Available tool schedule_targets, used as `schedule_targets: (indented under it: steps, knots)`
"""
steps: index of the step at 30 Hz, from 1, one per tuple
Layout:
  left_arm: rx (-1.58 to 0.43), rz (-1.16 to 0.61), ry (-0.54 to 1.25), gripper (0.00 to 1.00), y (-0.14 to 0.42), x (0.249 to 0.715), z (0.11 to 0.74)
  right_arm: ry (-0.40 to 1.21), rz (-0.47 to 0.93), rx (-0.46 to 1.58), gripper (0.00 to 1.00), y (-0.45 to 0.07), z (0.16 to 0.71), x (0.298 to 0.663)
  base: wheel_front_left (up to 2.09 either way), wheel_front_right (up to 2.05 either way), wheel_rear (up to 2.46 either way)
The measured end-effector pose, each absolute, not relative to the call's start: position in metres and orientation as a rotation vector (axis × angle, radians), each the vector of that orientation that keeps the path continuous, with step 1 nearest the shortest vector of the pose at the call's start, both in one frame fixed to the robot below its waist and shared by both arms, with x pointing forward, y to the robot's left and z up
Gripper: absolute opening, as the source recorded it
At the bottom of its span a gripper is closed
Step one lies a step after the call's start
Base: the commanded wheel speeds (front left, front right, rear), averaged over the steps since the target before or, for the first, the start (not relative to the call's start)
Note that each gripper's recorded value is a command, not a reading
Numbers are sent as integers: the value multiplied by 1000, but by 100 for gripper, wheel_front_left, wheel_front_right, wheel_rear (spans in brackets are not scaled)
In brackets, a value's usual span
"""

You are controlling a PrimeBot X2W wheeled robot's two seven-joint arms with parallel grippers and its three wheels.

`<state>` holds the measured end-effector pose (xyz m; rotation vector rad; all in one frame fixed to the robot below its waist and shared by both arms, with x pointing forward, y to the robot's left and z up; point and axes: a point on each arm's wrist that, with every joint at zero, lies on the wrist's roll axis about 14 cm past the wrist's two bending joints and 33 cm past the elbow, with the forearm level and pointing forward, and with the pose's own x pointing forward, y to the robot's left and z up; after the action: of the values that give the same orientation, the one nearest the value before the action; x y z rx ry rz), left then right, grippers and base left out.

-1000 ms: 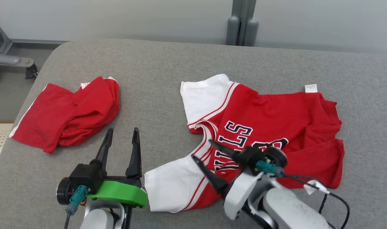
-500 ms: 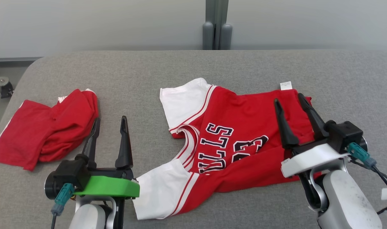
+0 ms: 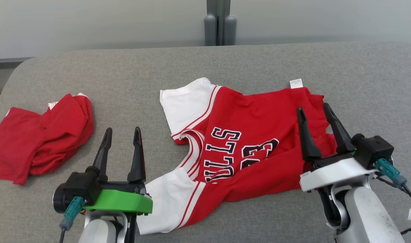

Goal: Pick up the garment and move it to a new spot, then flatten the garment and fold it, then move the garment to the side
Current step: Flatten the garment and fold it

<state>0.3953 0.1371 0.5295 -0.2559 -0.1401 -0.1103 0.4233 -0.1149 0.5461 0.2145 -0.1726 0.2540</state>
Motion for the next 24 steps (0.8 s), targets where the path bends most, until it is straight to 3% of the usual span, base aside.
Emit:
schedule_targets:
  steps: [8, 24]
  knots:
    - [-283, -113, -113, 100, 136, 408, 520, -59, 420, 193, 100, -65, 543, 460, 0, 0, 0]
    - [-275, -53, -51, 100, 157, 416, 498, 473, 701, -35, 100, 2, 462, 543, 0, 0, 0]
